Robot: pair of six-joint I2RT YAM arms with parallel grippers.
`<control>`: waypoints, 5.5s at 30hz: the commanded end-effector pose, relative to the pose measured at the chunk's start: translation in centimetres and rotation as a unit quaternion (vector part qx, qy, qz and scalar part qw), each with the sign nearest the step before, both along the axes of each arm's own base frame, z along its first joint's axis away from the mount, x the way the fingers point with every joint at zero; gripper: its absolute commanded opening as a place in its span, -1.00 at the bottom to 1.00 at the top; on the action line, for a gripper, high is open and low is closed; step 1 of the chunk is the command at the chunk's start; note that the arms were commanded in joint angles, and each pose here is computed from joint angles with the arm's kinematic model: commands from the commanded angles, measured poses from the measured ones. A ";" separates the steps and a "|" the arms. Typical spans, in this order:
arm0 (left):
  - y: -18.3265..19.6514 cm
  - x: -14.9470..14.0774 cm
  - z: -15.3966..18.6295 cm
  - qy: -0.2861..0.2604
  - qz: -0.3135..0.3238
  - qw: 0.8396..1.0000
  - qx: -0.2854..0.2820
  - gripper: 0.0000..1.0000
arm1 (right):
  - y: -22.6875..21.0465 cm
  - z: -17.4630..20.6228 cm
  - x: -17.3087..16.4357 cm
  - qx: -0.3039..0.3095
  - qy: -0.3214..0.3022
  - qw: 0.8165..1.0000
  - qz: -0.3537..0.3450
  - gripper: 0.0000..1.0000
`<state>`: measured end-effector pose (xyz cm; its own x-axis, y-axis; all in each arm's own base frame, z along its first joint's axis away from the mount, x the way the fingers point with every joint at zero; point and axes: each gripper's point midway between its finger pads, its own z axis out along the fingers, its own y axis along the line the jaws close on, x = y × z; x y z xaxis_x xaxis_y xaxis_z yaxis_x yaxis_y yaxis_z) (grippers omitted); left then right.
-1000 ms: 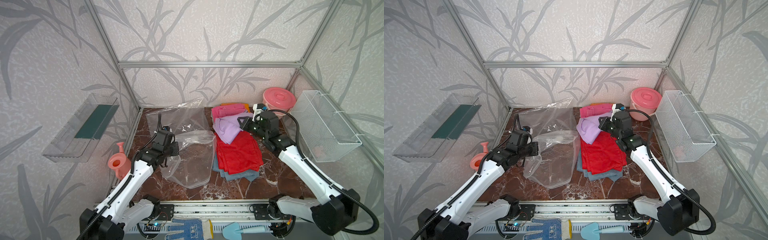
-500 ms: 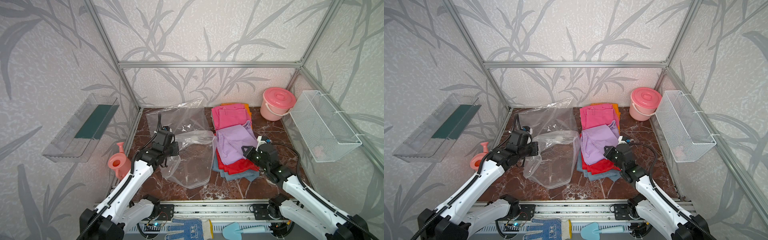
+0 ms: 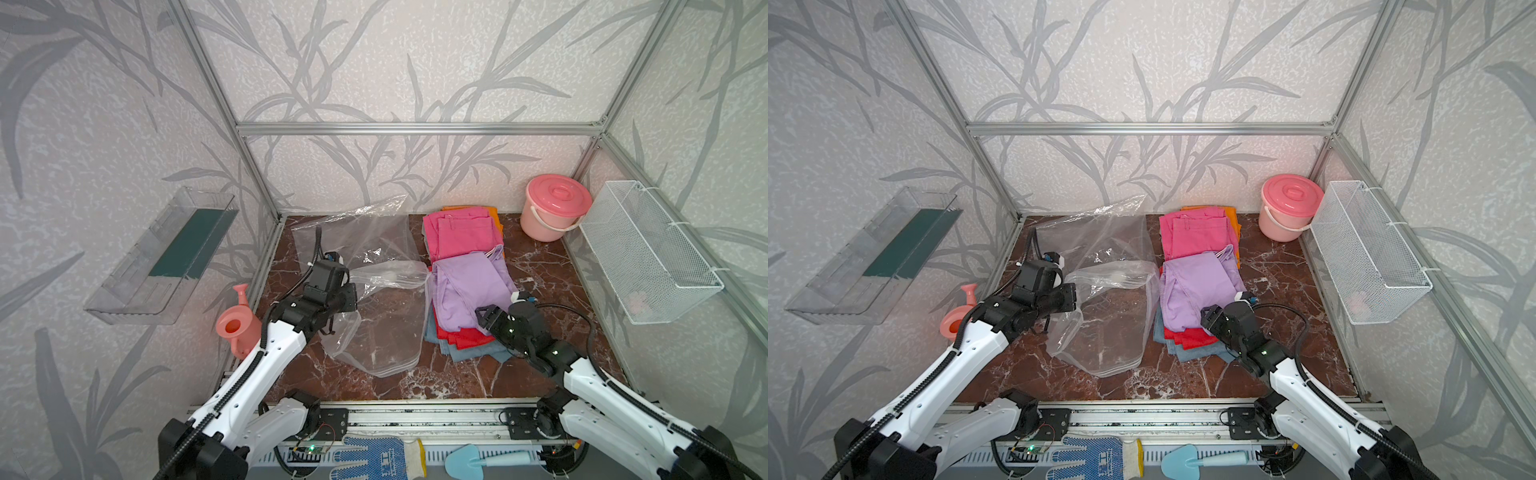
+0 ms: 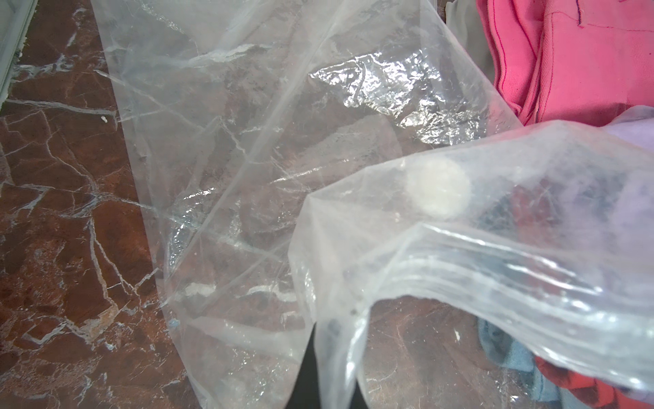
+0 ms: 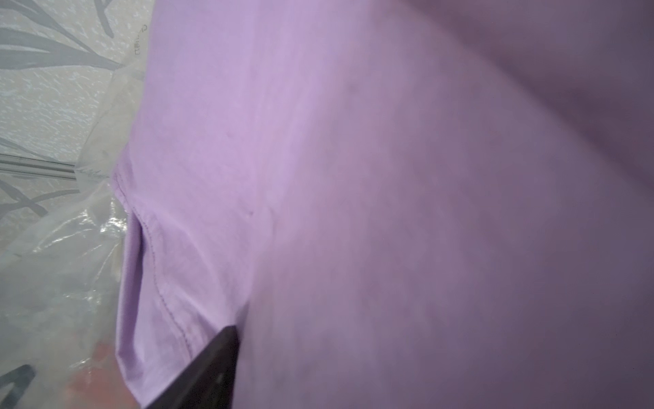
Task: Take the trousers out of the vacuum bag
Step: Place the trousers at the center of the board, then place the vacuum bag at the center of the board, then adjust the vacuum bag at the center of the board.
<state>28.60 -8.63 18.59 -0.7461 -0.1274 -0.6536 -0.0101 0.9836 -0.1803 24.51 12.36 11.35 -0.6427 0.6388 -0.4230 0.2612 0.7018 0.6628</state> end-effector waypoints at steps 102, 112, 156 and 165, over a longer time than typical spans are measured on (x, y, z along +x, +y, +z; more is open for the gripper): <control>7.6 1.0 0.2 -0.114 0.264 0.958 0.007 -1.00 | 5.3 11.4 11.5 -0.018 -0.182 0.977 0.114 0.77; 6.3 5.1 0.5 -0.122 0.218 0.967 0.059 -1.00 | 6.7 5.9 6.1 0.002 -0.114 0.986 0.123 0.76; 4.7 5.3 11.7 -0.096 0.169 0.950 -0.244 0.97 | 31.8 10.5 10.5 -0.001 -0.116 0.925 0.363 0.65; 0.7 6.1 7.0 -0.001 0.091 0.953 -0.290 0.95 | 24.8 0.4 5.4 -0.055 -0.020 0.947 0.317 0.64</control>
